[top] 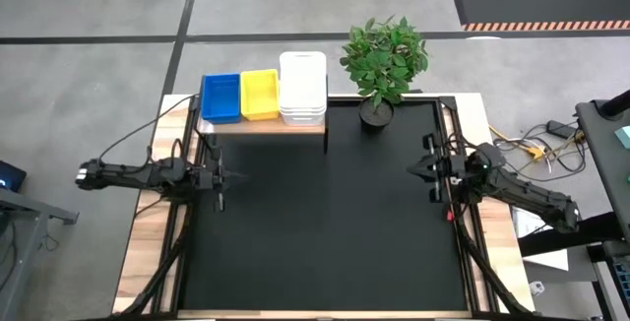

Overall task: Stack baskets on shelf by color
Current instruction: Return to Home Position

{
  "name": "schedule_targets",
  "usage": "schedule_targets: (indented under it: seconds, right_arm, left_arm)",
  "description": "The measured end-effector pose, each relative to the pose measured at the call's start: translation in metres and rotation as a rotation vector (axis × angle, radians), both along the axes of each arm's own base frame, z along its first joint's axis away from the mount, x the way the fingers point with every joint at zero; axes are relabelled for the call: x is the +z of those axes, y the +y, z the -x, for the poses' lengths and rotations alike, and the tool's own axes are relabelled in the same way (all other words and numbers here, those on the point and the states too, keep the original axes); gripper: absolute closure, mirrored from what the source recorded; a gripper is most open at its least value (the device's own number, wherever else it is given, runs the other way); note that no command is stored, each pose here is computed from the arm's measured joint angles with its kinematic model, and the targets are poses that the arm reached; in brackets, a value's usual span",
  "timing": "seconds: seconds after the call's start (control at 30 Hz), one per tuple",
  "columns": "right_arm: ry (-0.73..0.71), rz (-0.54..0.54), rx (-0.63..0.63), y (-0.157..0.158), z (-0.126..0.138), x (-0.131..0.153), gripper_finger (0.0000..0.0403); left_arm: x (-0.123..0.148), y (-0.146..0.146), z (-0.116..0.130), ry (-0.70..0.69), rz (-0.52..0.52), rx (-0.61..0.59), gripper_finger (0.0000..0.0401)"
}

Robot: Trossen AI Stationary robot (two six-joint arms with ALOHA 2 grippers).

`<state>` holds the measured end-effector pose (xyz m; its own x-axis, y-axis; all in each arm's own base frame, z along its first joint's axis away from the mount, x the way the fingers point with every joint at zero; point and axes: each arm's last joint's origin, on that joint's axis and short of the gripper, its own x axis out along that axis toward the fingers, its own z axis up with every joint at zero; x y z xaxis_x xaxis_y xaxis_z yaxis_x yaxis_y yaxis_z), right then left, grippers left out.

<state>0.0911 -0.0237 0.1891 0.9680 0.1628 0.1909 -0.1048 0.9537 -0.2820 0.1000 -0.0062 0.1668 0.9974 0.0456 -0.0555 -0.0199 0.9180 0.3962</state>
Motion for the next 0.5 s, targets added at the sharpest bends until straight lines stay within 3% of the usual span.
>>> schedule_targets:
  seconds: [0.17, 0.5]
  right_arm:
    - [0.022, -0.097, 0.011, -0.0005, -0.0008, -0.0006, 0.0394]
    - [0.020, -0.081, 0.005, -0.0007, -0.0009, -0.0006, 0.0394]
  left_arm:
    - [-0.0012, -0.0001, -0.0011, 0.019, -0.002, 0.000, 0.0401]
    - [-0.0031, -0.0002, -0.0026, 0.046, -0.005, 0.001, 0.0401]
